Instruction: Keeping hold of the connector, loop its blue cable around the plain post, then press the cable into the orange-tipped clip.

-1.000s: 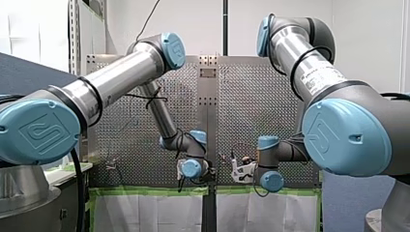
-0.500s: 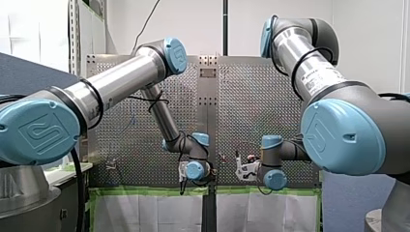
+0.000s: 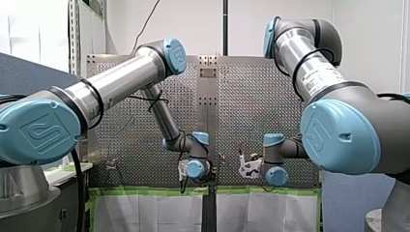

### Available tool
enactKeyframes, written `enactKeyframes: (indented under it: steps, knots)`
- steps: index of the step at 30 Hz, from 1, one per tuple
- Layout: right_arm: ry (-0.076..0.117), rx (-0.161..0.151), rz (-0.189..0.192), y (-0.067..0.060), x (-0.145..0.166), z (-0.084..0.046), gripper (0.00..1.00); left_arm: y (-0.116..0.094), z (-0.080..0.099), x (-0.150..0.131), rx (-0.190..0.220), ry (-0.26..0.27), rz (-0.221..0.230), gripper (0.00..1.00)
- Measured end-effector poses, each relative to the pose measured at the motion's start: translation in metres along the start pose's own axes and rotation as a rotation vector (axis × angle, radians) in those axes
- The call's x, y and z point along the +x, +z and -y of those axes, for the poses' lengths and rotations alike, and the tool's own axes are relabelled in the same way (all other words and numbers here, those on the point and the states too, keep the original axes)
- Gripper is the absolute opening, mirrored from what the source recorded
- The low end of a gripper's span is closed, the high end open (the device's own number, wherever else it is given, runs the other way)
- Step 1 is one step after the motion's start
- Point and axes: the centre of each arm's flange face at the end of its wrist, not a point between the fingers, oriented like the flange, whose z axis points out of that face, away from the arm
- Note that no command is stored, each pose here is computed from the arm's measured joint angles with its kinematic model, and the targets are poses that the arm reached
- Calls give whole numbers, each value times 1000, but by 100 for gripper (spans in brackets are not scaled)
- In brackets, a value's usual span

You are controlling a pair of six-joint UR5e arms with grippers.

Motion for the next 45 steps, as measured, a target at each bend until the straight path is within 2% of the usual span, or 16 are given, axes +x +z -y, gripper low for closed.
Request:
enactKeyframes:
  steps: [6, 16, 23, 30, 38, 45]
  knots:
    - [0, -14, -4, 8, 1, -10, 0, 12, 3, -13, -24, -25, 34, 1]
    - [0, -32, -6, 14, -1, -27, 0, 30, 10, -35, -45, -39, 56, 1]
    - [0, -46, -5, 17, -2, -37, 0, 36, 12, -42, -51, -37, 55, 1]
    - [2, -59, 16, 18, -5, -47, 0, 37, 10, -42, -52, -33, 47, 1]
    - [8, -64, 41, 19, -6, -51, 0, 36, 9, -41, -54, -18, 34, 1]
    - [10, -68, 39, 27, -3, -55, 0, 38, 7, -41, -46, -18, 32, 1]
